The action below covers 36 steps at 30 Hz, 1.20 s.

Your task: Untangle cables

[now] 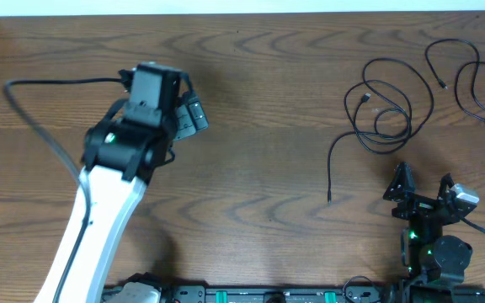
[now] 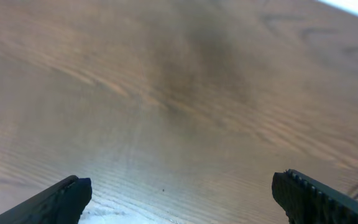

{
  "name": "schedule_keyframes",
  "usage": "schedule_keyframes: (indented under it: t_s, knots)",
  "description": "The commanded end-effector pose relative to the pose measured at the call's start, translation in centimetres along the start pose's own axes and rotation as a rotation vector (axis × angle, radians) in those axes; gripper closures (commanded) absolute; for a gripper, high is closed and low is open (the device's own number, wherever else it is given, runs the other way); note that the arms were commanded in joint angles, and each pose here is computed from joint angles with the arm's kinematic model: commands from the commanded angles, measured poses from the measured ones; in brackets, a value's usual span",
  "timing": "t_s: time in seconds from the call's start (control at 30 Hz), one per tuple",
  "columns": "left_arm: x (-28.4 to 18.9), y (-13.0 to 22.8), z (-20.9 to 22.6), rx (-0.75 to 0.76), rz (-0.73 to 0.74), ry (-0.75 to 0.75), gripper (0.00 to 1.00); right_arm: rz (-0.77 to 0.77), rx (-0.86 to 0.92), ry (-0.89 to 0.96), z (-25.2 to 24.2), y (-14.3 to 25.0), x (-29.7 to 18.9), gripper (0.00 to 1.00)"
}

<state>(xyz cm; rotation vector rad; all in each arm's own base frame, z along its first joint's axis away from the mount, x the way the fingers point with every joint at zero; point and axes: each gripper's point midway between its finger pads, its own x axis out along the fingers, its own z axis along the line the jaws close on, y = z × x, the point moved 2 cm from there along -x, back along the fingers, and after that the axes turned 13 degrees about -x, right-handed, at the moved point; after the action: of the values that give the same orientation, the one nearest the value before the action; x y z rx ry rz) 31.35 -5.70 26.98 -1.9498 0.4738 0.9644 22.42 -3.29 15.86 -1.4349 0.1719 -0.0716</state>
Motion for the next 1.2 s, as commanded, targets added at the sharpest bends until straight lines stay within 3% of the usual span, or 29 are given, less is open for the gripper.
schedule_keyframes:
  t_s: [0.0, 0.2, 0.3, 0.47, 0.63, 0.9, 1.17]
  knots:
    - [-2.6, -0.6, 0.3, 0.026, -0.07, 0.06, 0.0, -0.003, -0.013, 0.003, 0.0, 0.0, 0.0, 0.01]
    - [-4.9, -0.4, 1.0, 0.052, -0.206, 0.194, 0.0, -0.003, -0.013, 0.004, 0.0, 0.0, 0.0, 0.01]
    - [-4.9, 1.2, 1.4, 0.14, -0.289, 0.312, 0.0, -0.002, -0.013, 0.004, 0.0, 0.0, 0.0, 0.01]
    - [-3.6, 3.5, 3.7, 0.119, -0.374, 0.395, 0.0, -0.002, -0.013, 0.004, 0.0, 0.0, 0.0, 0.01]
    - [-2.1, 5.7, 6.1, 0.102, -0.434, 0.436, 0.0, -0.002, -0.013, 0.004, 0.0, 0.0, 0.0, 0.01]
    - [-0.3, 8.3, 7.1, 0.279, -0.567, 0.532, 0.0, -0.003, -0.013, 0.003, 0.0, 0.0, 0.0, 0.01]
    - [3.4, 10.4, 9.4, 0.291, -0.628, 0.508, 0.0, -0.003, -0.013, 0.004, 0.0, 0.0, 0.0, 0.01]
